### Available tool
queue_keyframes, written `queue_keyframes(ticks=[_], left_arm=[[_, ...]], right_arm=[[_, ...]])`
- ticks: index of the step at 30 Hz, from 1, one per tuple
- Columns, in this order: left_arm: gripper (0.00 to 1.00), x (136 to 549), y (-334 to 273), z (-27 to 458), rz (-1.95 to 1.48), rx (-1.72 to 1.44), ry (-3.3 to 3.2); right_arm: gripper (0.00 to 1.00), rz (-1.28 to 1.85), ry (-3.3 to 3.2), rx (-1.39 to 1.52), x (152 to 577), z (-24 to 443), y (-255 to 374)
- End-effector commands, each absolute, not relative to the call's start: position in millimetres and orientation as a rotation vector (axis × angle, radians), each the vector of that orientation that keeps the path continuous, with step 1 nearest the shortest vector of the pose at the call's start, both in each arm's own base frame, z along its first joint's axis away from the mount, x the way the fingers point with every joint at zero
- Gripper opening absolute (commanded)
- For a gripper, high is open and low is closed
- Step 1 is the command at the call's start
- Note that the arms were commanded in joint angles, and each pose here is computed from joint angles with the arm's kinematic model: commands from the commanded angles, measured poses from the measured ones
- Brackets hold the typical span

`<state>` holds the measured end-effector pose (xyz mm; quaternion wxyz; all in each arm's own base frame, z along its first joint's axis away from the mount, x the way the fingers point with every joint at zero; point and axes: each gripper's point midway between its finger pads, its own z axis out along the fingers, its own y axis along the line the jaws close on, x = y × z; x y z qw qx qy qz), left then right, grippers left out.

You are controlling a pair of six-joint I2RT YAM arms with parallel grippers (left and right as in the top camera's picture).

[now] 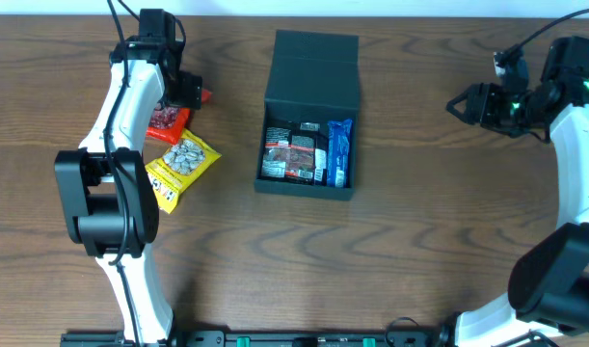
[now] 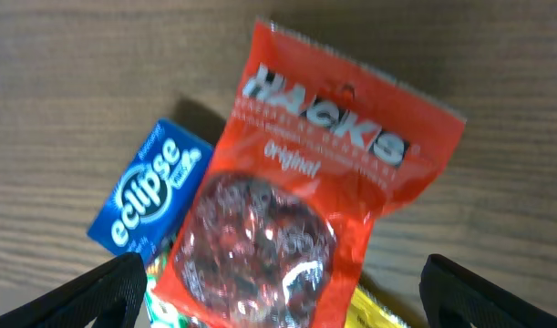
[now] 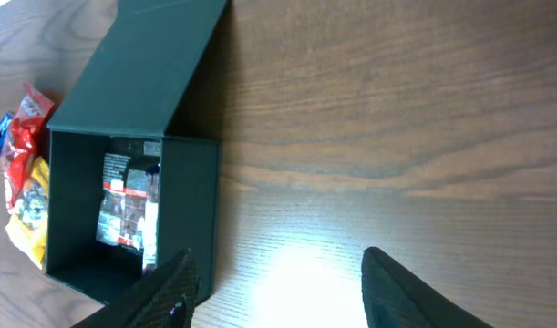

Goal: Pack container
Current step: 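Reach the left gripper back and grasp the red Hacks candy bag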

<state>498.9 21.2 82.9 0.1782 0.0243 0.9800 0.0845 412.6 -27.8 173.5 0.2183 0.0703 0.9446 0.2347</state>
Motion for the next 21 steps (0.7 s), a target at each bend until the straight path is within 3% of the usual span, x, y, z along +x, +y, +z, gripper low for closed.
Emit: queue_keyframes(ticks=[1,6,21], left_arm=[[0.96,503,23,72,0.236,0.096,2.774],[0.95,503,11,59,0.160,0.229,2.794],[0.95,507,16,16,0.162,0.237,2.844]], right_arm=[[0.58,0.675,2.614,0.230,411,178,-24],[0.60,0.683,2.619,0.258,411,177,-23],[0.61,0.687,2.611,0.285,413,178,-24]])
